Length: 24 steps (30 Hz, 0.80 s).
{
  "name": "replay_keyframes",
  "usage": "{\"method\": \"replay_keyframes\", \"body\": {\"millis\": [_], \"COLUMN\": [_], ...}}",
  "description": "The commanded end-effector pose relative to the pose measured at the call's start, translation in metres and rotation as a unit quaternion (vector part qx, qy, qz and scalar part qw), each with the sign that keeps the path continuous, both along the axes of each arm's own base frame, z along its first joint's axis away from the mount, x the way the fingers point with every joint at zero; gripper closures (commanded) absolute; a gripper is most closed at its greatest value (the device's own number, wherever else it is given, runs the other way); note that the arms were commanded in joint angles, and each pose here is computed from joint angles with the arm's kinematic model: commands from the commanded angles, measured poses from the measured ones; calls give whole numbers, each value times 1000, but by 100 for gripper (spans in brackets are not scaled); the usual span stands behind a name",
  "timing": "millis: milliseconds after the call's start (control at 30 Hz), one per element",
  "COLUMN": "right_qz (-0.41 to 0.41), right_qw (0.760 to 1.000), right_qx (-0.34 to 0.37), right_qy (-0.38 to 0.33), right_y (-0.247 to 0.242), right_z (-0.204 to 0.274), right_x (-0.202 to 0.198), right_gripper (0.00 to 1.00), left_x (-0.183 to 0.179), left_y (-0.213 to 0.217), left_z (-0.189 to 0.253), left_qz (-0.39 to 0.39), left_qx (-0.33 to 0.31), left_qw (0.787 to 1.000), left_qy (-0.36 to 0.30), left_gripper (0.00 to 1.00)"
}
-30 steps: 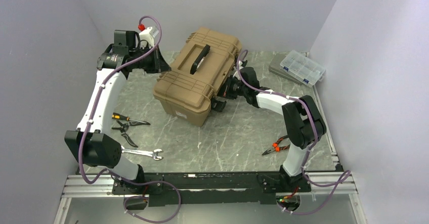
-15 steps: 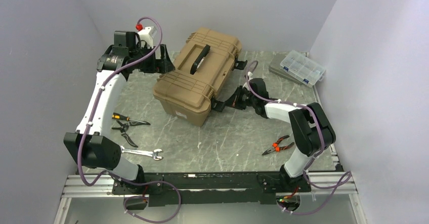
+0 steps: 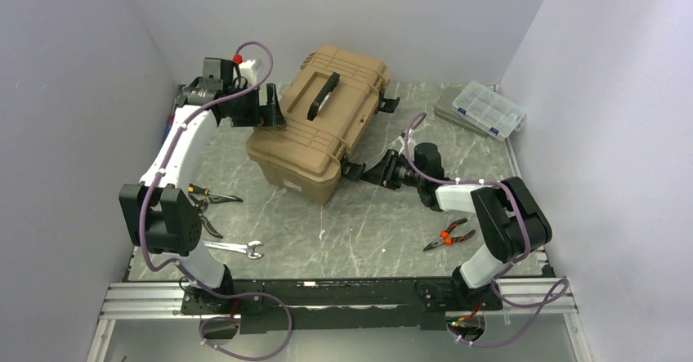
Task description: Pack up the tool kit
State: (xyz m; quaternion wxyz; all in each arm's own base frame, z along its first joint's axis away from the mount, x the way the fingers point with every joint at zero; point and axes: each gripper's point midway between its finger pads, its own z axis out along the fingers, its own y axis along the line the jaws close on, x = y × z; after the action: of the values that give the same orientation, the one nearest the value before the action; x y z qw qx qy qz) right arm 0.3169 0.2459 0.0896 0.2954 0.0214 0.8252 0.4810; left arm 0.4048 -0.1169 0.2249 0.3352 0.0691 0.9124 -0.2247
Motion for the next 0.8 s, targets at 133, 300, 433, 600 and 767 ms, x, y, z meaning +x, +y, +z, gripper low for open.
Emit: {"method": "replay_keyframes", "body": {"millis": [133, 300, 433, 600, 767], "right_qz": [37, 38, -10, -70, -115], "right_qw": [993, 994, 998, 996, 990], "right_qx": [62, 52, 28, -8, -52], "right_qy": [-88, -90, -59, -57, -64], "right_y": [11, 13, -2, -26, -48], "right_z": [36, 39, 27, 28, 34], "right_x": [-5, -7, -9, -15, -18], "right_gripper": [67, 68, 71, 69, 69], "left_x": [-14, -21, -41, -76, -110], "left_y": [2, 4, -12, -34, -82], "left_z": [5, 28, 71, 102, 112], "left_qz": [0, 15, 10, -13, -71], "left_qx": [61, 125, 131, 113, 88], "left_qw": [998, 989, 979, 972, 969], "left_qy": [-25, -76, -155, -205, -219], "left_gripper": [1, 1, 1, 4, 9]}}
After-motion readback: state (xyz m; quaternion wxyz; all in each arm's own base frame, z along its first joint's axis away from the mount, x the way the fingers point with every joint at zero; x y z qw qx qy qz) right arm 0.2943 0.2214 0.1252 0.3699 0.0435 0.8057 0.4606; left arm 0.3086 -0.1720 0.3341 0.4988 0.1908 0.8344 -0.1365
